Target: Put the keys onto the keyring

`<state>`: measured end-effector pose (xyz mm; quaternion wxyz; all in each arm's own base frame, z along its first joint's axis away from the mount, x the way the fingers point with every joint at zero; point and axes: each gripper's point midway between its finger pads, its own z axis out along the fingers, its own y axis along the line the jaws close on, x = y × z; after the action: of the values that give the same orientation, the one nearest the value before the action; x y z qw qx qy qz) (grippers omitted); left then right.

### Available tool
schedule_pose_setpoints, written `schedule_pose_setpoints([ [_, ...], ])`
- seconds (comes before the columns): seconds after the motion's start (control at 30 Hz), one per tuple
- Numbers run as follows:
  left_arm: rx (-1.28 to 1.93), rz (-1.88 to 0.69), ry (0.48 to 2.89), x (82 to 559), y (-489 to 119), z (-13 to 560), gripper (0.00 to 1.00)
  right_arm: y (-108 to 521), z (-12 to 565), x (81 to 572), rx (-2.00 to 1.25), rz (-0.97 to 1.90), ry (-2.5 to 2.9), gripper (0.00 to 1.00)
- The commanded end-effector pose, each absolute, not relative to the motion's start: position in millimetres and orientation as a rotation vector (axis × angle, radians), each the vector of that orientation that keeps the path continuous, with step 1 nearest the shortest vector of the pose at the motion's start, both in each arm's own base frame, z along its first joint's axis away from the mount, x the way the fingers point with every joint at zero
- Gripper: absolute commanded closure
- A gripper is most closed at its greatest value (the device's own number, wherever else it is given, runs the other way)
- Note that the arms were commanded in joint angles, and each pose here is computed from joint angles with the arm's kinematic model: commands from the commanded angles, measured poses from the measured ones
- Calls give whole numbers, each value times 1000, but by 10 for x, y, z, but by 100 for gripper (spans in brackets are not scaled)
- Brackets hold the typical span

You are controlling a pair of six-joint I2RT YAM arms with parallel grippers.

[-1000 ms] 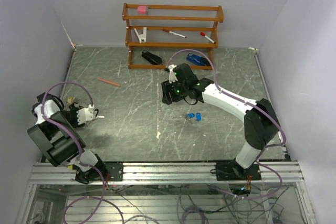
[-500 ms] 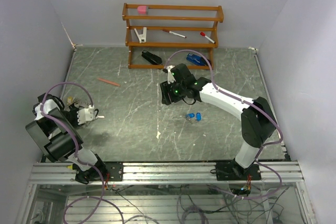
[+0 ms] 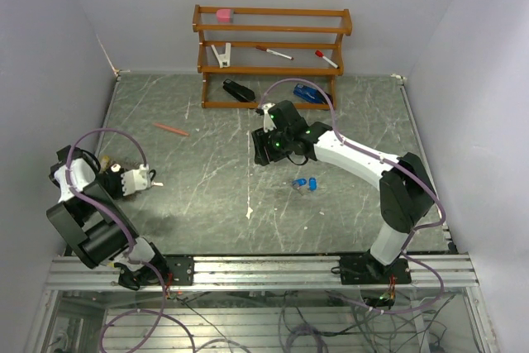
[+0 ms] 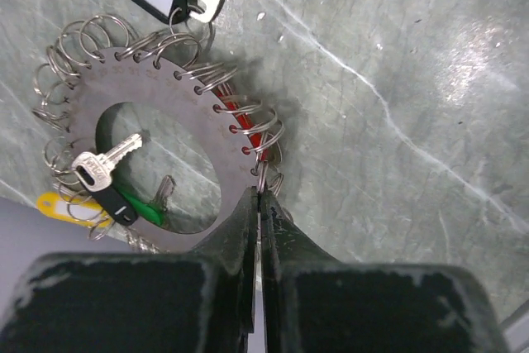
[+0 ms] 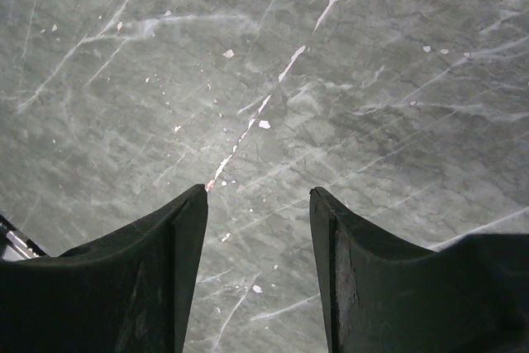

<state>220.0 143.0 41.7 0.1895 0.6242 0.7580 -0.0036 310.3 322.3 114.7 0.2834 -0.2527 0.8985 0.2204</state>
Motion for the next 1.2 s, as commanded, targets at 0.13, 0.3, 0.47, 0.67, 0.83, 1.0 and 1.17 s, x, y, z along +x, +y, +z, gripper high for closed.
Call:
schedule_pose_setpoints([
  [0.13, 1588, -139, 2015, 2235, 1027, 864, 93, 3196, 1281, 3112, -667, 565, 2369, 48],
  [0.3, 1485, -266, 1888, 2268, 683, 1347, 93, 3168, 1484, 3129, -643, 574, 2298, 49],
  [0.47, 1420, -308, 1771, 2335, 381, 1795, 93, 3151, 1823, 3093, -682, 610, 2180, 50],
  [0.67, 1366, -352, 1642, 2504, -195, 2254, 93, 3094, 2471, 2997, -738, 654, 1997, 50],
  [0.83, 1205, -397, 1581, 2773, -530, 2656, 93, 3046, 2797, 2855, -790, 692, 1923, 48],
  [1.0, 1178, -450, 1535, 2804, -839, 2927, 93, 3091, 3001, 2630, -863, 805, 1848, 49],
  [1.17, 1206, -540, 1511, 2738, -1159, 3058, 93, 3114, 3136, 2476, -921, 871, 1790, 52],
])
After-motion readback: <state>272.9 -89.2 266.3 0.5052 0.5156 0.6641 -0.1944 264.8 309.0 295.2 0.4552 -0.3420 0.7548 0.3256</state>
